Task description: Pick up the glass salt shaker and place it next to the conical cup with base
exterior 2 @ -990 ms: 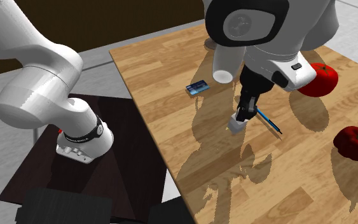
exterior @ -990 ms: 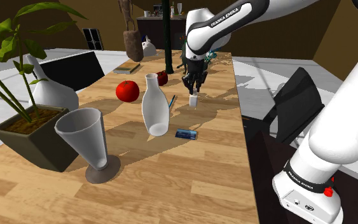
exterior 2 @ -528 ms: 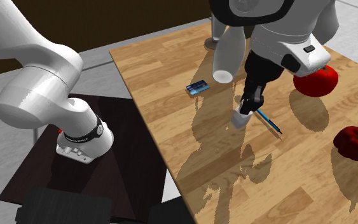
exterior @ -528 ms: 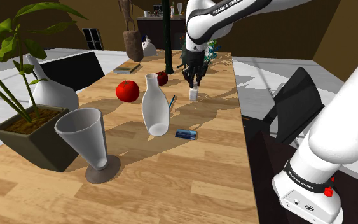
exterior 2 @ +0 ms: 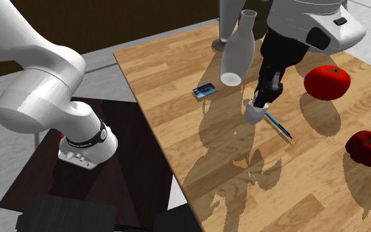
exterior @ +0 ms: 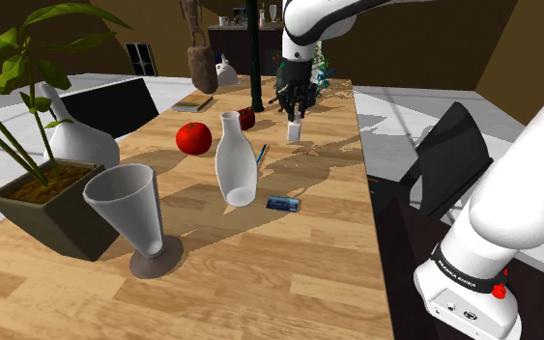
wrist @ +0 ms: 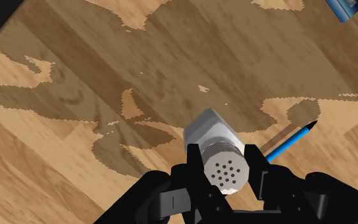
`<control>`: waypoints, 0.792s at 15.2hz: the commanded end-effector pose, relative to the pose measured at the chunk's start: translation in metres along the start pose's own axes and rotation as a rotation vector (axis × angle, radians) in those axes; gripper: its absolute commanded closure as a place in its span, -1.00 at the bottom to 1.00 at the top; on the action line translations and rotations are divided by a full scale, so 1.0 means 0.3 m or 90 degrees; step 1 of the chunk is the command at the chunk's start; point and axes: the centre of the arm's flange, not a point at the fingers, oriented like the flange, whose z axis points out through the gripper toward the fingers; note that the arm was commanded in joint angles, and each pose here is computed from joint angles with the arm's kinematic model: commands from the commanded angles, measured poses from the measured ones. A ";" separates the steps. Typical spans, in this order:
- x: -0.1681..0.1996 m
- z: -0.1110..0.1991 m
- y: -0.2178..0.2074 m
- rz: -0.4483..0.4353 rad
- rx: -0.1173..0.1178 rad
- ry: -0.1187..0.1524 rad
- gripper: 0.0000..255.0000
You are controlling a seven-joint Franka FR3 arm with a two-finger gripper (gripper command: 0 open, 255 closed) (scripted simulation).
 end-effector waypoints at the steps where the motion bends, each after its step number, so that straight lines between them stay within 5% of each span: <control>1: -0.002 -0.035 0.003 0.000 0.000 0.000 1.00; 12: 0.000 -0.229 0.005 0.000 0.000 0.000 1.00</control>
